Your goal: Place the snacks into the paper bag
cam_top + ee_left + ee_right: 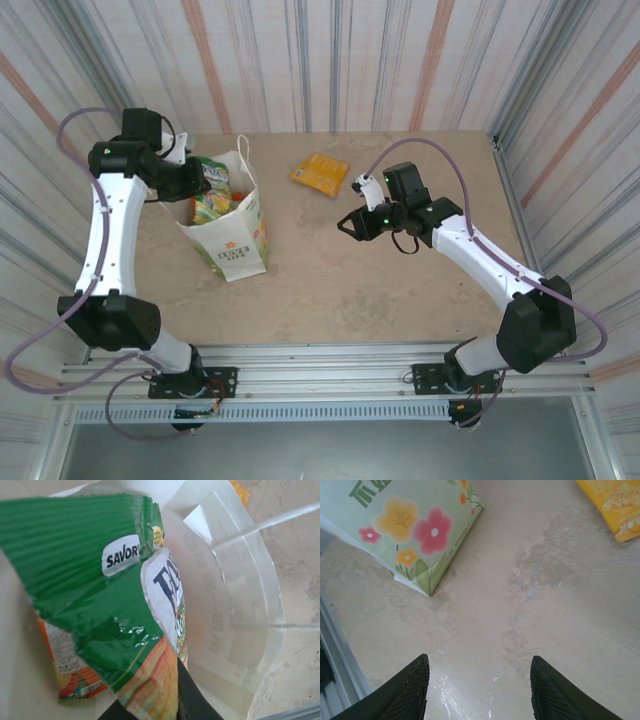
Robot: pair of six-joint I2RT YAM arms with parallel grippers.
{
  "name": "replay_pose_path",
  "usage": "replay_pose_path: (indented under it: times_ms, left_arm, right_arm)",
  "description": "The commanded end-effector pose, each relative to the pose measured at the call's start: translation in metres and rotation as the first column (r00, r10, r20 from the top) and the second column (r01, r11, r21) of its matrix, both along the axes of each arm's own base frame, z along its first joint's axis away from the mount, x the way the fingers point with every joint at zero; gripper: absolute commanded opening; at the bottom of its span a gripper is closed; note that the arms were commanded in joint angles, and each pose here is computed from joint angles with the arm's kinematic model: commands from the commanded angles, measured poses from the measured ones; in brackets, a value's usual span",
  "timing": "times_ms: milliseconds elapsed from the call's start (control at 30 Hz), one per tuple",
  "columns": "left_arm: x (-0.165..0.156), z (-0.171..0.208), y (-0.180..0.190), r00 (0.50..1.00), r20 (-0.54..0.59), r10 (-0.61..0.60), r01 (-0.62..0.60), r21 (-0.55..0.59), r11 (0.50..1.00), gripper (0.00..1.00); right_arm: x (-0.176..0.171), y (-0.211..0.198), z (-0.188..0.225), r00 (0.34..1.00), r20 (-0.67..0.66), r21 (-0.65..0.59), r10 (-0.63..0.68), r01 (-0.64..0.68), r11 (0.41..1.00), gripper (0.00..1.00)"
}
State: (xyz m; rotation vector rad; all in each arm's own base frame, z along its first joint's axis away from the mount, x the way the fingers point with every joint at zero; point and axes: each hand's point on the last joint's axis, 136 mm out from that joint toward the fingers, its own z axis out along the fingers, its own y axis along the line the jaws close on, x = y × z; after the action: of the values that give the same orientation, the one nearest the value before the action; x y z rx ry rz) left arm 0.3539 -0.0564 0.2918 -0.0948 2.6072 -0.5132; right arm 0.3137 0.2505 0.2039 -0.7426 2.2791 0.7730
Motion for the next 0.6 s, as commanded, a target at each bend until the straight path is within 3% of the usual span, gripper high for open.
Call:
replay_pose_path:
  times_ms: [0, 200, 300, 400, 567]
  left_arm:
    - [0.012, 0.009, -0.01, 0.998, 0.063, -0.024, 0.028, -0.075, 0.997, 0.07]
    - [0.025, -0.004, -0.03, 0.995, 0.065, -0.073, 0.085, -0.196, 0.977, 0.08]
    - [0.026, -0.017, -0.03, 0.996, 0.039, -0.077, 0.083, -0.196, 0.977, 0.09]
    - [0.026, -0.033, -0.019, 0.998, -0.003, -0.057, 0.056, -0.129, 0.99, 0.15]
    - [0.019, -0.042, 0.026, 0.997, -0.062, 0.042, -0.033, 0.14, 0.99, 0.44]
  right_arm:
    - [0.001, 0.0, 0.001, 1.0, -0.012, -0.015, -0.012, 0.011, 1.0, 0.55]
    - [0.003, 0.0, -0.003, 1.0, -0.022, -0.027, -0.013, 0.013, 1.0, 0.55]
    - [0.004, 0.0, -0.004, 1.0, -0.022, -0.034, -0.015, 0.014, 0.999, 0.55]
    - [0.004, 0.0, -0.007, 1.0, -0.029, -0.04, -0.011, 0.01, 0.999, 0.55]
    - [0.005, 0.0, -0.007, 0.999, -0.034, -0.048, -0.006, 0.004, 0.999, 0.55]
